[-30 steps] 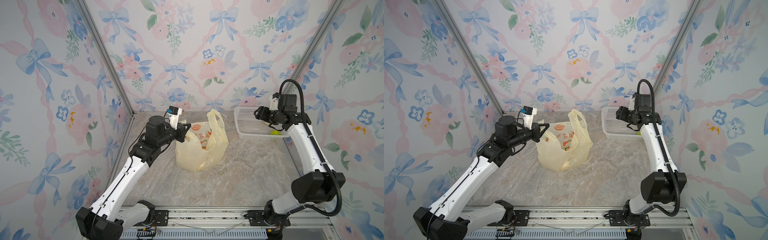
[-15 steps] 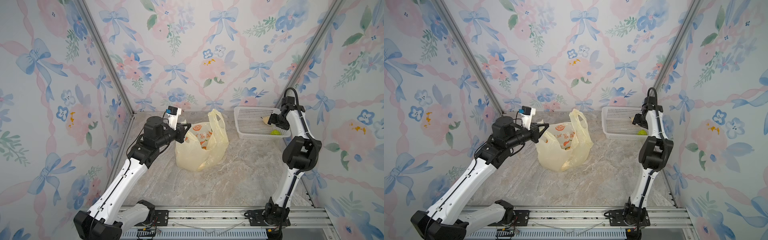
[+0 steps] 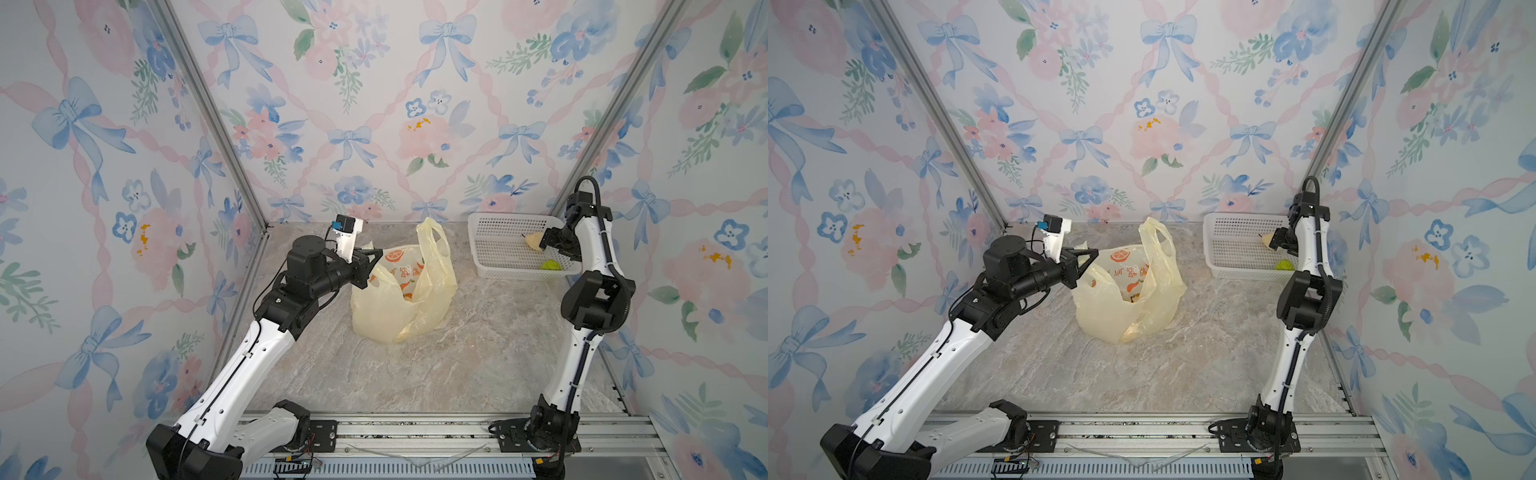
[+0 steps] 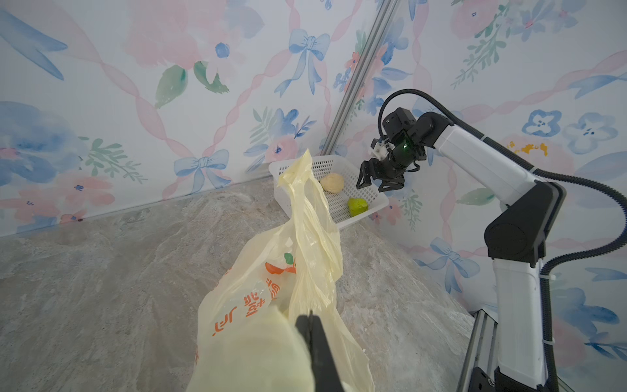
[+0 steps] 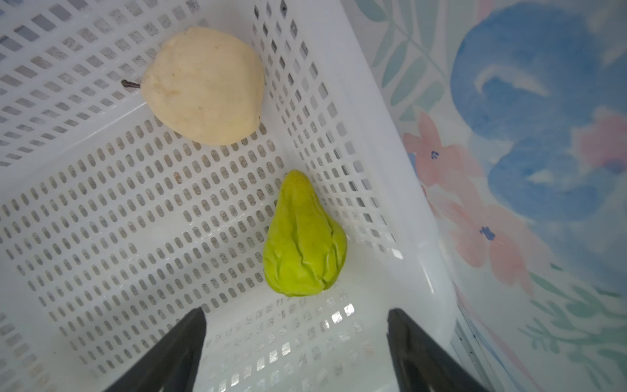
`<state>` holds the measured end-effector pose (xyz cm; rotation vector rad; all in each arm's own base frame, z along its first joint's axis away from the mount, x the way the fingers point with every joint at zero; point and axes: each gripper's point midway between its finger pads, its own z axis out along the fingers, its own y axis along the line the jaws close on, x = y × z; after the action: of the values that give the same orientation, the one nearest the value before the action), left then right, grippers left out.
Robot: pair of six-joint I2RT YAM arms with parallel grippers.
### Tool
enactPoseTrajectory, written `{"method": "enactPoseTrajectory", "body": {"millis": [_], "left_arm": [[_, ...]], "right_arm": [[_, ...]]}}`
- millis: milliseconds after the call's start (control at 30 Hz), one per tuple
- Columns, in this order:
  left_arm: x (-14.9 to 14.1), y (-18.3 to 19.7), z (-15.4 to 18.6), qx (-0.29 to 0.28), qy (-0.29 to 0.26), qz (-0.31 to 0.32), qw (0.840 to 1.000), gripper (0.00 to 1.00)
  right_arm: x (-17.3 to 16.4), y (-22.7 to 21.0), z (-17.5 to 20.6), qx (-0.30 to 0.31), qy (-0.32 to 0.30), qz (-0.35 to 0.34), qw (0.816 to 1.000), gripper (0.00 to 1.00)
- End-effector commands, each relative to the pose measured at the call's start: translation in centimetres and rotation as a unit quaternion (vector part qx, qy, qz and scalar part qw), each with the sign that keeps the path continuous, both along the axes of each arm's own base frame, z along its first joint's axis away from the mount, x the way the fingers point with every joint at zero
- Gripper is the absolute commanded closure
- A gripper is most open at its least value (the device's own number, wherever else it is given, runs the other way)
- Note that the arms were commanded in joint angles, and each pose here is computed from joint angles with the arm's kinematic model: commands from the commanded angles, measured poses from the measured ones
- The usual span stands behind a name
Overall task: Place the pears into plastic bags & tie knots
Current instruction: Pick up the pear from the basket.
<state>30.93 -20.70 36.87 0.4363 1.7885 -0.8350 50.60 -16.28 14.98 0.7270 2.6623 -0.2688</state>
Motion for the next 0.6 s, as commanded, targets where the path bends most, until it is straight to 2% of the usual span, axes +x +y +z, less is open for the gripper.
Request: {"method": "enactPoseTrajectory", "body": {"millis": [0, 100, 267, 400, 567], "left_arm": [[-0.4, 0.1, 0.5, -0.013, -0.008, -0.003, 1.000, 1.00], [-0.5, 0.2, 0.3, -0.015, -0.010, -0.001, 1.000, 1.00], [-0.9, 0.5, 0.1, -0.015, -0.011, 0.001, 1.000, 1.00], [-1.1, 0.6, 0.0, -0.015, -0.012, 0.003, 1.000, 1.00], [-1.3, 0.8, 0.1, -0.016, -0.014, 0.007, 1.000, 1.00]], "right_arm": [[-0.1, 1.1, 2.7, -0.042, -0.036, -0.058, 0.997, 0.11], [-0.2, 1.4, 0.6, -0.008, -0.046, -0.121, 0.992, 0.11], [-0.5, 0.3, -2.1, 0.012, -0.058, -0.198, 0.978, 0.10], [-0.4, -0.5, -4.1, 0.032, -0.048, -0.218, 0.974, 0.11], [0.3, 0.0, -5.2, 0.033, -0.027, -0.199, 0.979, 0.11]]}}
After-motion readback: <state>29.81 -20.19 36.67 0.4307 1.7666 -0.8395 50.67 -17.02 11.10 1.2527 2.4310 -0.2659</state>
